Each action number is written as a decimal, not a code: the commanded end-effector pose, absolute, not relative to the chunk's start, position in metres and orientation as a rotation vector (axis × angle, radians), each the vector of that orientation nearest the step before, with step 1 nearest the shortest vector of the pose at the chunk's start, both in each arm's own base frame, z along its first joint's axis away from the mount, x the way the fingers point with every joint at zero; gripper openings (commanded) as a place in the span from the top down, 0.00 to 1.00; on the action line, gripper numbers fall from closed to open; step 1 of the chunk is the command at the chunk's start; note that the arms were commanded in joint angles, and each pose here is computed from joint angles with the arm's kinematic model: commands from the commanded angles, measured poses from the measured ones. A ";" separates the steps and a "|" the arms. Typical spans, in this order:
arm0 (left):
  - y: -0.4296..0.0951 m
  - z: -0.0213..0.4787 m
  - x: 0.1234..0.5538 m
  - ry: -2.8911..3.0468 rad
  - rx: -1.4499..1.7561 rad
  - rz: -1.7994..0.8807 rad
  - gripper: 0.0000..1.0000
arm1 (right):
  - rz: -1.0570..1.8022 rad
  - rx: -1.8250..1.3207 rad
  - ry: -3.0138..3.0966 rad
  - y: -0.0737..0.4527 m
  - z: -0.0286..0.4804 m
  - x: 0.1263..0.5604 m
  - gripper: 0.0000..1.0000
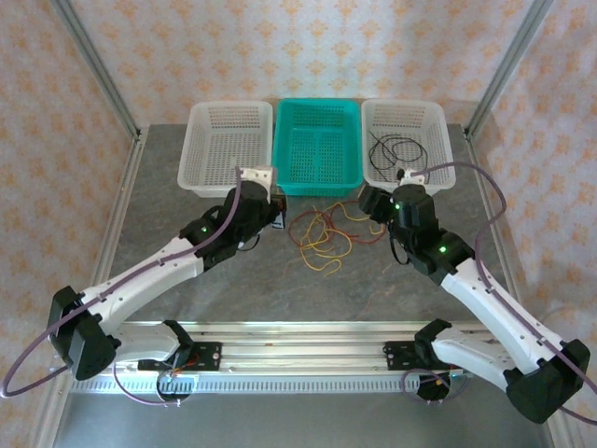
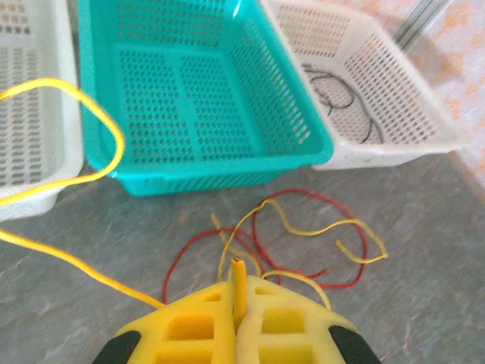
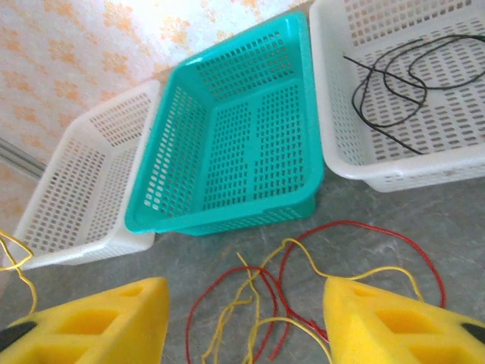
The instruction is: Untangle the cables
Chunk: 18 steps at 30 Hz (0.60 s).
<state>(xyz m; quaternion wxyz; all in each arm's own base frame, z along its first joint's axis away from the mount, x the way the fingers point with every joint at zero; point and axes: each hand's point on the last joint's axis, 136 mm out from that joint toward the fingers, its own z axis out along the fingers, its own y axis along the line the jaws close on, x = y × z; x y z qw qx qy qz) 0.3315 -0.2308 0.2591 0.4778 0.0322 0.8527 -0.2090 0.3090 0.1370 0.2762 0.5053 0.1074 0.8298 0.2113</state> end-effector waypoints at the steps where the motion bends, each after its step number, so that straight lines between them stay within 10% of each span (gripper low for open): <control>1: -0.247 0.288 0.347 2.017 0.115 -0.547 1.00 | 0.563 0.286 1.873 0.140 0.319 0.323 0.41; 18: -0.287 0.324 0.442 1.914 0.192 -0.652 1.00 | 0.373 0.396 1.878 0.140 0.320 0.388 0.09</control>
